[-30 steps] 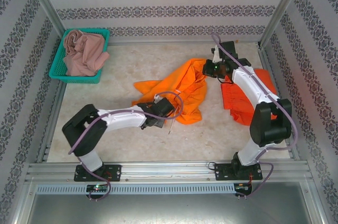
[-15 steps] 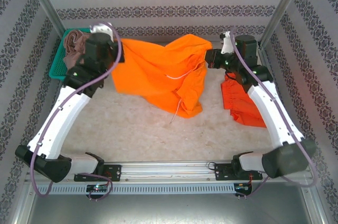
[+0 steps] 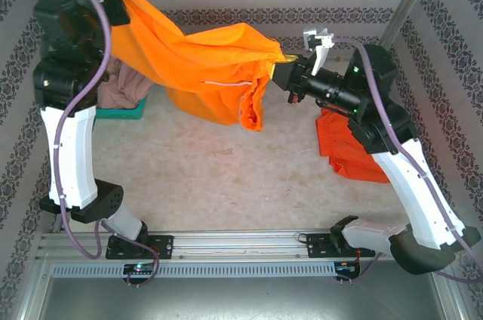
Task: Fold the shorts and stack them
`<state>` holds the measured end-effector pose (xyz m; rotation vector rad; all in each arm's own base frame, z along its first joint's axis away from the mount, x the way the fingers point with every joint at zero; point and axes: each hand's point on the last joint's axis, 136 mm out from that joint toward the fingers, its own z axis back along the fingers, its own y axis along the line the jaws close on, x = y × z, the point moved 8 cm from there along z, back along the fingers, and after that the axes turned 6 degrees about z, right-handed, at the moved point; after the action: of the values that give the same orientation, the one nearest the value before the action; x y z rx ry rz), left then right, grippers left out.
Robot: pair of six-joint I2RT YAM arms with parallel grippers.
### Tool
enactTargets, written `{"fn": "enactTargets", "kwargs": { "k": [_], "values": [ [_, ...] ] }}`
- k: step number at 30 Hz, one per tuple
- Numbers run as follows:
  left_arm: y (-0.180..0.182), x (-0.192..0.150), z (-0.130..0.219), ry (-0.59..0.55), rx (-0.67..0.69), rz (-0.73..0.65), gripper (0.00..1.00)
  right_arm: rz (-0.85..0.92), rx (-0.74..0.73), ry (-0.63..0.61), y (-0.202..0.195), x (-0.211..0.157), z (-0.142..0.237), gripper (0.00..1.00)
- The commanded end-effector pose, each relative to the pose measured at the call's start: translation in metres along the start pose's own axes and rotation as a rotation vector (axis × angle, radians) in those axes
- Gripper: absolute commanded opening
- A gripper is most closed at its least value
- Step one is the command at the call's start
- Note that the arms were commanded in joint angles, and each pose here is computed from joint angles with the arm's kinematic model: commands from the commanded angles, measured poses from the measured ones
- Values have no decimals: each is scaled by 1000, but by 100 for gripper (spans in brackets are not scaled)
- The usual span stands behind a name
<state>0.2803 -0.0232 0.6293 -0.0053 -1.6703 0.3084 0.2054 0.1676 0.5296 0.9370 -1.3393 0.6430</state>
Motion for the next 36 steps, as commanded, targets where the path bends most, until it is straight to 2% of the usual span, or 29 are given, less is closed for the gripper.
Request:
{"fn": "enactTargets", "kwargs": {
  "k": [1, 5, 8, 11, 13, 16, 20, 21, 22, 23, 24, 25, 26, 27, 30, 32, 36],
  "values": [
    [13, 42, 35, -159, 5, 29, 0, 102, 28, -167, 29, 41, 32, 0],
    [12, 56, 42, -233, -26, 54, 0, 101, -155, -159, 13, 33, 39, 0],
    [4, 45, 24, -197, -37, 42, 0, 36, -305, -90, -17, 10, 32, 0],
    [-8, 19, -9, -113, -46, 16, 0, -119, -437, -20, -61, -21, 27, 0],
    [-16, -6, -38, -47, -36, -13, 0, -239, -519, 30, -93, -46, 25, 0],
    [-29, -60, -95, 83, -30, -57, 0, -384, -584, 110, -139, -86, 18, 2],
    [-38, -153, -173, 267, -44, -49, 2, -482, -681, 210, -198, -136, 0, 7],
    [-40, -177, -190, 311, -61, -35, 5, -514, -712, 231, -214, -146, -4, 14],
    [-42, -200, -204, 349, -77, -26, 11, -536, -735, 242, -229, -154, -7, 27],
    [-44, -222, -218, 388, -93, -11, 30, -556, -754, 256, -245, -162, -11, 46],
    [-44, -243, -229, 430, -109, 5, 54, -587, -781, 281, -264, -171, -14, 56],
    [-46, -258, -235, 460, -128, 21, 74, -618, -794, 306, -277, -178, -17, 61],
    [-48, -268, -239, 485, -145, 38, 90, -648, -791, 323, -290, -181, -19, 67],
    [-49, -271, -239, 504, -162, 47, 99, -678, -779, 325, -298, -183, -21, 73],
    [-48, -254, -225, 512, -166, 55, 100, -693, -743, 286, -297, -180, -23, 82],
    [-46, -236, -208, 525, -168, 64, 100, -674, -728, 279, -286, -180, -22, 83],
    [-43, -227, -163, 648, -206, 108, 100, -639, -682, 350, -250, -198, -18, 84]
  ]
}}
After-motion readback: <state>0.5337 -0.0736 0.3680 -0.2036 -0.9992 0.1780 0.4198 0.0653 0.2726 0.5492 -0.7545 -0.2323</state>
